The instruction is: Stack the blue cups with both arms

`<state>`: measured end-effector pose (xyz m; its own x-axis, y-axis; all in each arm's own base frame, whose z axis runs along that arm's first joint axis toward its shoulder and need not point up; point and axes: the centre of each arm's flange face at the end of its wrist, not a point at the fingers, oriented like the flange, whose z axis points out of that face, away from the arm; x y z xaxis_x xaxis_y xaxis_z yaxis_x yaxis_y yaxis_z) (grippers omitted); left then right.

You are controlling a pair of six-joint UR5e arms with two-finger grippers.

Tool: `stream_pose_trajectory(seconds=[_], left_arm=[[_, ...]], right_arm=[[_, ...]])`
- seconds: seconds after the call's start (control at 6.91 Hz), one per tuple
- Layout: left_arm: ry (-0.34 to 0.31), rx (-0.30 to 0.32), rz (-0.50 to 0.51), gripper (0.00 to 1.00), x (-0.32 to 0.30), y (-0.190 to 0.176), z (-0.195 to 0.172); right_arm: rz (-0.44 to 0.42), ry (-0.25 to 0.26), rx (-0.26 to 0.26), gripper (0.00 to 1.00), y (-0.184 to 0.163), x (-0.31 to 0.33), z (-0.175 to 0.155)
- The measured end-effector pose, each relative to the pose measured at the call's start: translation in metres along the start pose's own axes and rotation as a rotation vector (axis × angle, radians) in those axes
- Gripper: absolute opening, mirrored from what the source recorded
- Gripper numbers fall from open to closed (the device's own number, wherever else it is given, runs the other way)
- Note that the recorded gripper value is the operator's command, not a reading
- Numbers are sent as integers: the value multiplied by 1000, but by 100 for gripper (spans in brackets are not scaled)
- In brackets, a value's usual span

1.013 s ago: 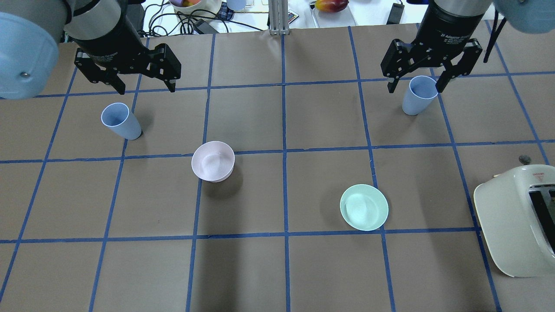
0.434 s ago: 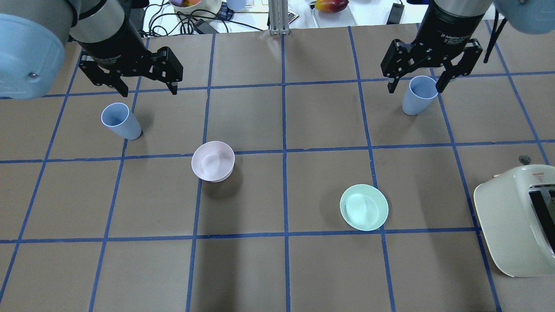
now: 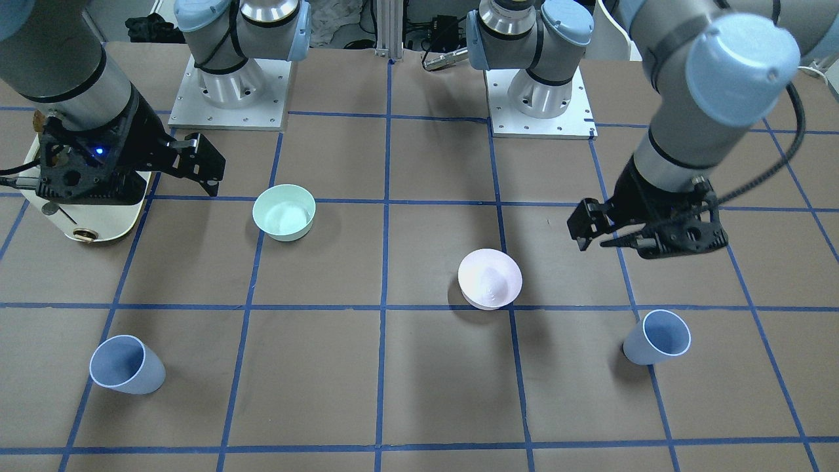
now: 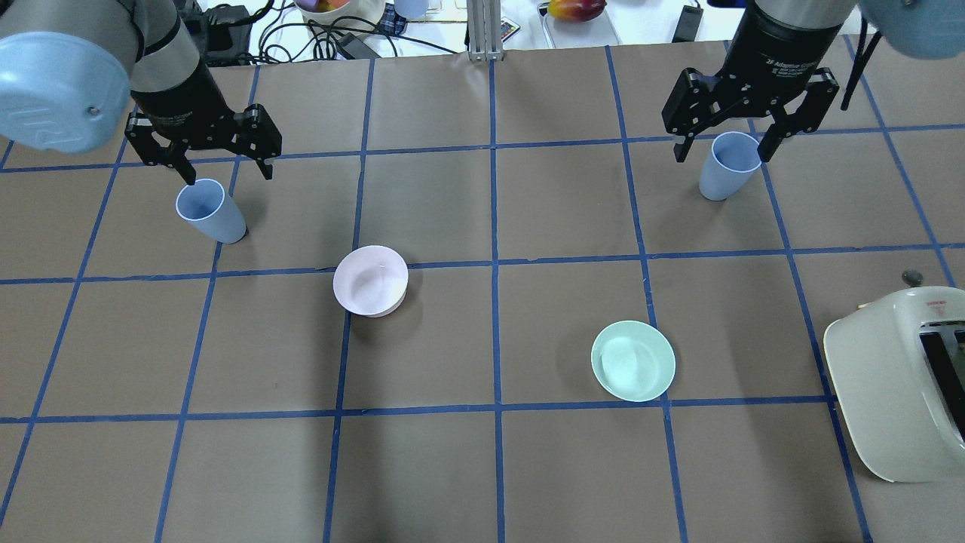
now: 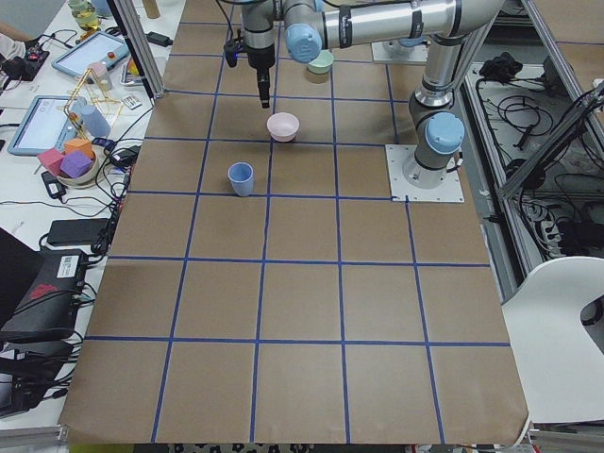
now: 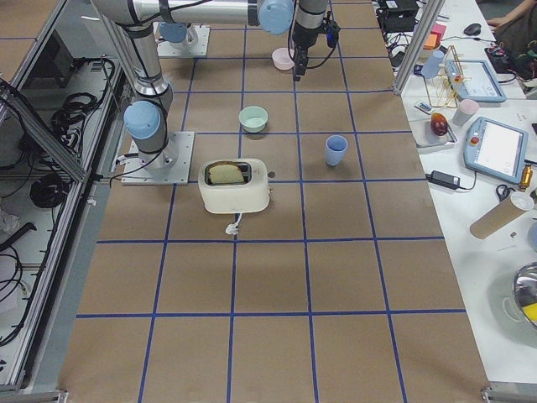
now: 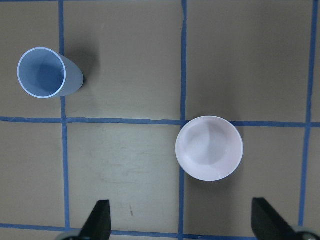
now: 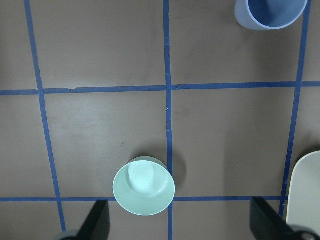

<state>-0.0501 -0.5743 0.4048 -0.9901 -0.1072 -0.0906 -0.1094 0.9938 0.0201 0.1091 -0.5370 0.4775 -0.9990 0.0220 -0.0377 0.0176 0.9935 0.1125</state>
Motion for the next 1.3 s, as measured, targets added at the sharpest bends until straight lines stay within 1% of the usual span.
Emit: stream_pose_trajectory(seconds=[0.14,0.29,0.43,0.58,0.72,0.87,1.01,1.16,1.3], left_arm=[[-3,0,-4,100,-20,-21,33],[-6,1,16,100,-30,-35,60],[-14,-14,48,97,-37,-45,86],[-24,-32,64,85,-42,-51,105],[-29,-32,73,76,-44,-57,118],[-34,-22,93,63,-45,-62,125],[-37,-12,118,55,-46,-65,131],[-39,-9,129,47,-46,-68,136],[-41,-11,133,28,-46,-70,141]], right_arm=[[2,1,1,100,1,0,-1],[4,3,-2,100,2,0,-2],[8,5,-6,100,4,0,-2],[11,16,-7,100,5,1,-3],[12,33,-4,100,5,3,-4],[11,37,4,100,3,3,-4],[15,40,18,100,-3,5,-2],[25,44,47,100,-16,13,2],[46,49,93,100,-38,31,8]])
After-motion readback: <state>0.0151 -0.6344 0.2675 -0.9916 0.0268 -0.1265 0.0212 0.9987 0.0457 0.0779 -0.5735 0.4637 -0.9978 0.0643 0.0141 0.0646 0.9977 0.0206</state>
